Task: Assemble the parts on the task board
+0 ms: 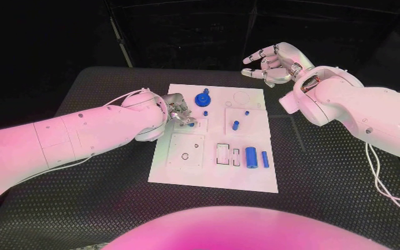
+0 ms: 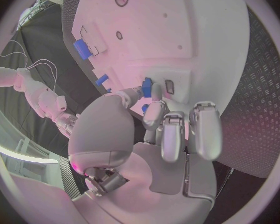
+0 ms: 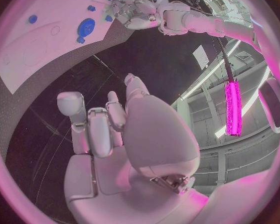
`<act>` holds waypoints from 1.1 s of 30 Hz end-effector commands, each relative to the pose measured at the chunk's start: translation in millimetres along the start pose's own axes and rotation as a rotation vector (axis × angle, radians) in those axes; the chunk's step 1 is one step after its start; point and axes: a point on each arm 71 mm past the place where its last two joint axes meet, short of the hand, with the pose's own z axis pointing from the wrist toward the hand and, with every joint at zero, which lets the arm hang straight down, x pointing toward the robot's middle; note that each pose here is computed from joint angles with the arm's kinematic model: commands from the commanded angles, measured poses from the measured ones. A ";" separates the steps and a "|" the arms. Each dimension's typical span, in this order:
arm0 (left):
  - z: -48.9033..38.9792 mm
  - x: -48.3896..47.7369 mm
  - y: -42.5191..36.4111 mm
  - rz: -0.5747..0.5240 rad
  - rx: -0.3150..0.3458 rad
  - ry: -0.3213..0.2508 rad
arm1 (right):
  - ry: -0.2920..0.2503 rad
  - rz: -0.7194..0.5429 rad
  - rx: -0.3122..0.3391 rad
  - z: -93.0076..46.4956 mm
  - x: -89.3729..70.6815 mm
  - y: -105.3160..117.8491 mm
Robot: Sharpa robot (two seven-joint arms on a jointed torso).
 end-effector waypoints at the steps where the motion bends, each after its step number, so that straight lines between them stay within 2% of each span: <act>1: 0.8 9.7 0.4 0.027 -0.011 0.055 | 0.004 0.003 -0.011 0.5 0.2 2.2; 33: 7.1 7.5 -2.5 0.029 -0.020 0.050 | 0.005 0.004 -0.013 1.3 1.3 2.9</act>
